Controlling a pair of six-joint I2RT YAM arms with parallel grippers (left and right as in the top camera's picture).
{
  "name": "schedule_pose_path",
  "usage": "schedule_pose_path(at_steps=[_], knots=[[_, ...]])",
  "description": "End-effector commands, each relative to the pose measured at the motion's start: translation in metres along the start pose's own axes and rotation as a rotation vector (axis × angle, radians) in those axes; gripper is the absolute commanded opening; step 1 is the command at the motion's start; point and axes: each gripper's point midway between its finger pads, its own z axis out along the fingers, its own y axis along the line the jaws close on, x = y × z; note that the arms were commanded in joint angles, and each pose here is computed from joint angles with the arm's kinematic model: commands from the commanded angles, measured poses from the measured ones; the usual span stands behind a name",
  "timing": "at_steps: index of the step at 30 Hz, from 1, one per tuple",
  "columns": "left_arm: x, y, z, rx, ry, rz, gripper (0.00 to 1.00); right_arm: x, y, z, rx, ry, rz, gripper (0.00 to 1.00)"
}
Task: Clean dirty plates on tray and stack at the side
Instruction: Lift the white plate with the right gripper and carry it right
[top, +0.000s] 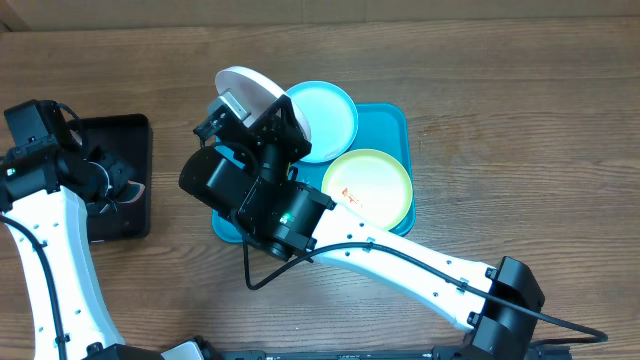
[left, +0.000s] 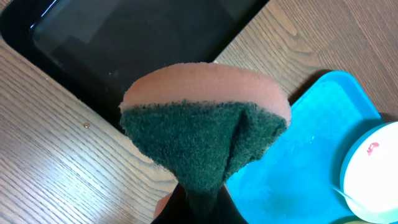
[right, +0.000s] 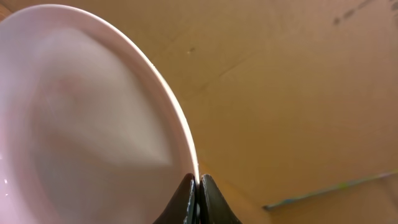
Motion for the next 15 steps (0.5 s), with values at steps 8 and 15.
schedule_pose_path(at_steps=[8, 15], knots=[[0.002, -0.002, 0.003, 0.01, 0.014, 0.024, 0.04, 0.001, -0.014, 0.001, 0.029, 0.011, 0.056, 0.04], [0.002, -0.002, 0.003, 0.01, 0.014, 0.024, 0.04, 0.075, 0.08, 0.043, -0.364, 0.21, 0.094, 0.04]])
